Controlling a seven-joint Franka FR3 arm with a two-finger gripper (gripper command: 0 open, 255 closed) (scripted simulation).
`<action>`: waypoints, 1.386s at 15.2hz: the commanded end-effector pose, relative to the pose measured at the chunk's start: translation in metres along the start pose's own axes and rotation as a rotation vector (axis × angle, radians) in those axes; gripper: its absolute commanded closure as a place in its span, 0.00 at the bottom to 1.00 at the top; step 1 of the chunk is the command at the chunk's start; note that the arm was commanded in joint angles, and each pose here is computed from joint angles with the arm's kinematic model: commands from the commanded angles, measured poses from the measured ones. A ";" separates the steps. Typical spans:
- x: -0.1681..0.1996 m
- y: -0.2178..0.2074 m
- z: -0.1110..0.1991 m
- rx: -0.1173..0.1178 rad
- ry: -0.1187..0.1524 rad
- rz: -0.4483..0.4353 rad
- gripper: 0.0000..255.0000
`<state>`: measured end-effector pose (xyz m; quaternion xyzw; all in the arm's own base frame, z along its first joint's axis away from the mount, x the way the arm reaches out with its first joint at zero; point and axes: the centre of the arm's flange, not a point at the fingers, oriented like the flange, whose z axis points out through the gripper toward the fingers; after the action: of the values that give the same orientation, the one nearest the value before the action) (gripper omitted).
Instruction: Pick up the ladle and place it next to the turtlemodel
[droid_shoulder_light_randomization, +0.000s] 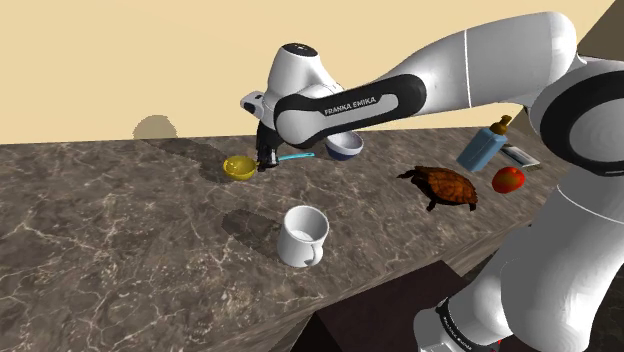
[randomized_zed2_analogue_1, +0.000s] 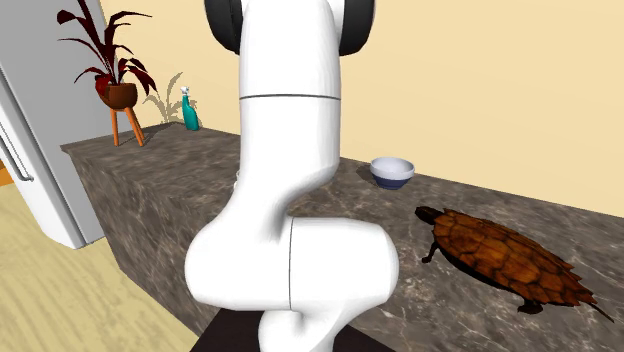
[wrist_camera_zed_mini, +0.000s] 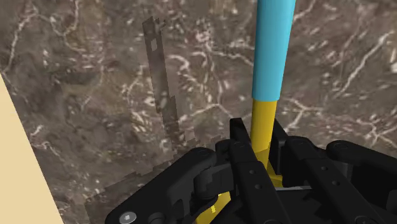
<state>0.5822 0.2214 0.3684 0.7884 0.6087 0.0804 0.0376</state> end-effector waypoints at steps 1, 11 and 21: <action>0.001 0.001 -0.011 0.000 0.000 0.000 1.00; 0.005 0.009 -0.063 0.000 0.000 0.000 1.00; 0.009 0.017 -0.115 0.000 0.000 0.000 1.00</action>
<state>0.5809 0.2215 0.4790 0.7884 0.6087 0.0804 0.0376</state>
